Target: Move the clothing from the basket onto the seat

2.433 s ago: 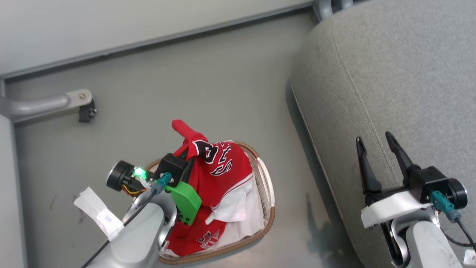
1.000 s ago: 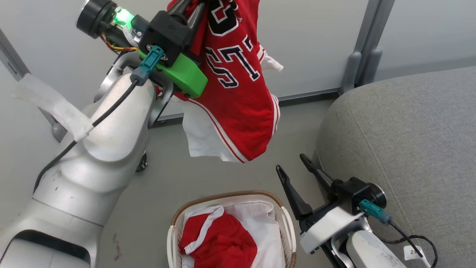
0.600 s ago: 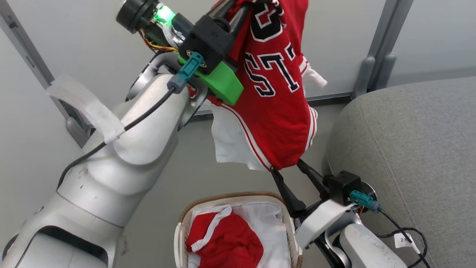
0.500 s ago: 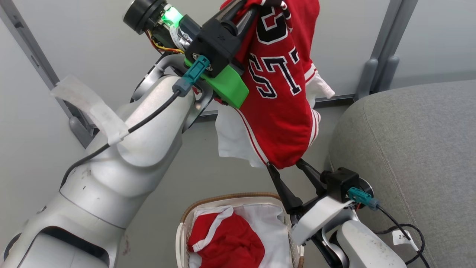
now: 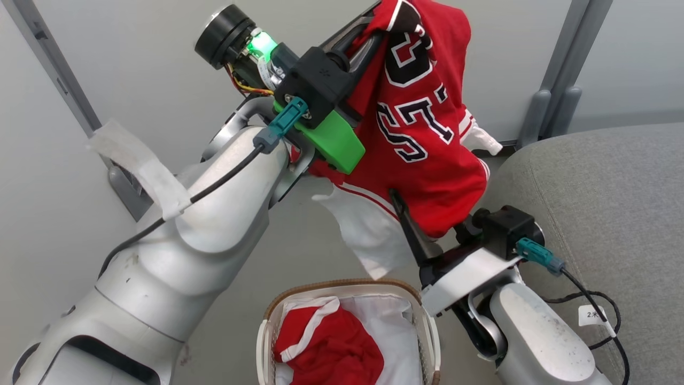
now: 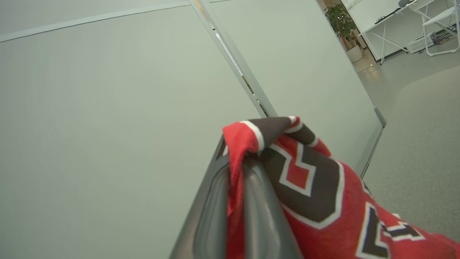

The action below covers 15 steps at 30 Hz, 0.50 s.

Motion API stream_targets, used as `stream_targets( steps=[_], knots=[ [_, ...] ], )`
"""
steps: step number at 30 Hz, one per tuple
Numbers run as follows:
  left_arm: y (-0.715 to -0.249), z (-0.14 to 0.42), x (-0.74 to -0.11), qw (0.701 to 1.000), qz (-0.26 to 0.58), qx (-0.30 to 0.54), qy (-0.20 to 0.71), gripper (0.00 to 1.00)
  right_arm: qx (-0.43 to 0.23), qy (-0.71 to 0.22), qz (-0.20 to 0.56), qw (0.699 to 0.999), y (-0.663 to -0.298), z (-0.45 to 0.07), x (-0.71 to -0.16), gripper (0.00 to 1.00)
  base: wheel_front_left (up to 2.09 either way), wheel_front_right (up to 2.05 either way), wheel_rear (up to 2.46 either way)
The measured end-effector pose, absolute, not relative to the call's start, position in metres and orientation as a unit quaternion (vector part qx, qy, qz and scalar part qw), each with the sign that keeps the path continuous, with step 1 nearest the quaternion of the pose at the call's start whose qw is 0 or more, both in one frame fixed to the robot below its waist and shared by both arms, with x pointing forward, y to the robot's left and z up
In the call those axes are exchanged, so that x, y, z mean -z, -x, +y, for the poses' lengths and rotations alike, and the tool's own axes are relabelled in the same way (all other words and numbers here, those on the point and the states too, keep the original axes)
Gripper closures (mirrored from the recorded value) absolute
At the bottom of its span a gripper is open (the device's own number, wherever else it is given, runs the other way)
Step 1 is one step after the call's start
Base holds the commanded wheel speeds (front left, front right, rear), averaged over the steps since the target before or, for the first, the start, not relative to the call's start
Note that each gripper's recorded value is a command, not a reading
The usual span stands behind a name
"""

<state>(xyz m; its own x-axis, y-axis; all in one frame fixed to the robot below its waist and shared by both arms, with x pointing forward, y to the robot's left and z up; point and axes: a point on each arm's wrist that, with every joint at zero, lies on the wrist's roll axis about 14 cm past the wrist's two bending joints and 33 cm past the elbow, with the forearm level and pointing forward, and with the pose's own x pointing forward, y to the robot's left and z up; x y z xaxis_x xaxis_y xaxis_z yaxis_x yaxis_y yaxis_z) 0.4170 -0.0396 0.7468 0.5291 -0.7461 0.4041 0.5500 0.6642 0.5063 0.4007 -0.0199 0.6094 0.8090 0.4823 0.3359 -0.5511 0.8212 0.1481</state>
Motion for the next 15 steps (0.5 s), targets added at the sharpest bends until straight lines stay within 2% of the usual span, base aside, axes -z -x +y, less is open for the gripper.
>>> stream_targets(
  steps=[1,2,15],
  knots=[
    [-0.419,-0.038,-0.744,0.863,-0.301,0.375,-0.157,1.0,-0.271,-0.118,-0.146,0.944,-0.402,-0.022,-0.611,0.96,0.0,0.0,0.0],
    [-0.42,-0.035,-0.739,0.866,-0.295,0.373,-0.153,1.0,-0.268,-0.117,-0.147,0.945,-0.403,-0.024,-0.611,1.0,0.0,0.0,0.0],
    [-0.437,-0.006,-0.679,0.914,-0.212,0.337,-0.081,1.0,-0.239,-0.09,-0.166,0.952,-0.41,-0.044,-0.618,1.0,0.0,0.0,0.0]
  ],
)
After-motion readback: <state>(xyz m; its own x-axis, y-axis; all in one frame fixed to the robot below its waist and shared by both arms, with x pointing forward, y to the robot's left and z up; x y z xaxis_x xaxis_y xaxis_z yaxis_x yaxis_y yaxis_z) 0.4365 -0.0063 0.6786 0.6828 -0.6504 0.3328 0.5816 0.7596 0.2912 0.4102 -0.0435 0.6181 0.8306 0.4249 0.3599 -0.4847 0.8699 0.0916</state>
